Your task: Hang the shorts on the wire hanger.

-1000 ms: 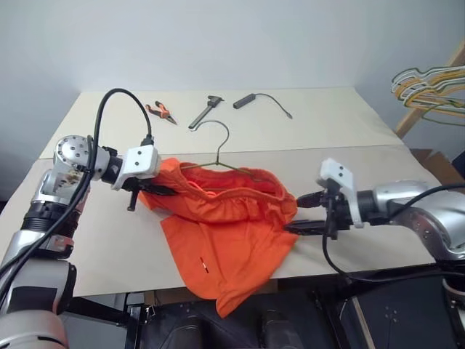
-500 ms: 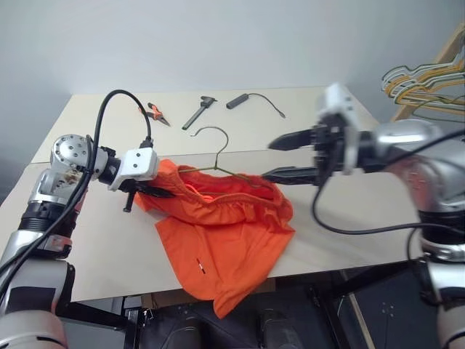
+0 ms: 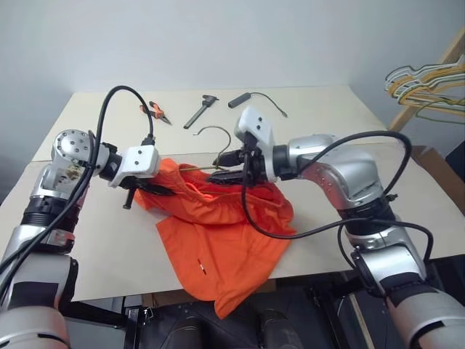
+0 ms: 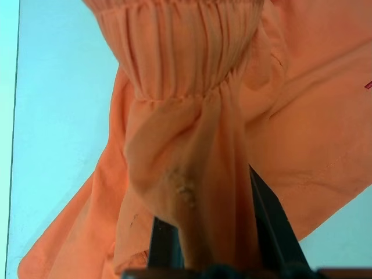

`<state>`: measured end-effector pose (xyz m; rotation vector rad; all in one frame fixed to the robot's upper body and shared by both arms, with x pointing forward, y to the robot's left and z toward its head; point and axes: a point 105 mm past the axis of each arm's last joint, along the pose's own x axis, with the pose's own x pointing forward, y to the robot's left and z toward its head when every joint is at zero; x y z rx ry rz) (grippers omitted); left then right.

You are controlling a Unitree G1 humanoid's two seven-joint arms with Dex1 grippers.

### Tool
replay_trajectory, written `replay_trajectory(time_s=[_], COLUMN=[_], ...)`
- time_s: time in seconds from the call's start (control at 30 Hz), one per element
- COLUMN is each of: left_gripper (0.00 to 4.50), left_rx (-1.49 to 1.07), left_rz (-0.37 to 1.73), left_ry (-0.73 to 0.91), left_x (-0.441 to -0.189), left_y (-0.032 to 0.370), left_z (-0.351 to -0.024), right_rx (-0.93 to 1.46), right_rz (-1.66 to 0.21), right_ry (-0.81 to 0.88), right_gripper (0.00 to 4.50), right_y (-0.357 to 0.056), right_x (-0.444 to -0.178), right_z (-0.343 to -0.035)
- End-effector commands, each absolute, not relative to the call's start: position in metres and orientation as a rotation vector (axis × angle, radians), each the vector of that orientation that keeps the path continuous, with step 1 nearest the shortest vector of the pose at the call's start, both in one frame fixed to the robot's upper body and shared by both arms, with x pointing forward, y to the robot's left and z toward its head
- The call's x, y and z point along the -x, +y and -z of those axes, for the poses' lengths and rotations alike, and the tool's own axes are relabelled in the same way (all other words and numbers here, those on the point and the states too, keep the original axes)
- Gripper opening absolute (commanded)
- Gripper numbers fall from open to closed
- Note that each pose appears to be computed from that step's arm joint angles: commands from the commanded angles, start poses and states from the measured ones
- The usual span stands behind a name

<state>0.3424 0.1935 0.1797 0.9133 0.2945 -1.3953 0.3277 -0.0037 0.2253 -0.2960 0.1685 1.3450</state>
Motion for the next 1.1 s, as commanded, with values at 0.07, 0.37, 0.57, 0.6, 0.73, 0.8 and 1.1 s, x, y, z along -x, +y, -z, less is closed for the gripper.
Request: replay_trajectory(time_s=[0.07, 0.37, 0.57, 0.6, 0.73, 0.8, 1.1], left_gripper=[0.02, 0.02, 1.89, 2.21, 3.50, 4.14, 4.45], left_rx=[-0.945, -0.881, -0.809, -0.807, -0.808, -0.811, -0.857], left_rz=[1.378, 1.394, 1.382, 1.375, 1.336, 1.310, 1.208], left_ry=[0.248, 0.198, 0.174, 0.176, 0.197, 0.217, 0.278], left_x=[-0.344, -0.341, -0.337, -0.337, -0.334, -0.334, -0.340], left_y=[0.192, 0.188, 0.190, 0.193, 0.207, 0.215, 0.240], left_z=[-0.195, -0.204, -0.219, -0.221, -0.227, -0.228, -0.201], right_rx=[0.315, 0.332, 0.351, 0.351, 0.351, 0.351, 0.339], right_rz=[-1.380, -1.425, -1.437, -1.436, -1.438, -1.439, -1.441], right_ry=[0.076, 0.048, 0.029, 0.029, 0.025, 0.024, 0.012], right_gripper=[1.12, 0.04, 0.00, 0.00, 0.00, 0.00, 0.00], right_y=[-0.001, -0.001, -0.006, -0.007, -0.010, -0.011, -0.017], right_x=[-0.324, -0.322, -0.323, -0.323, -0.323, -0.322, -0.321], right_z=[-0.241, -0.236, -0.234, -0.234, -0.232, -0.231, -0.236])
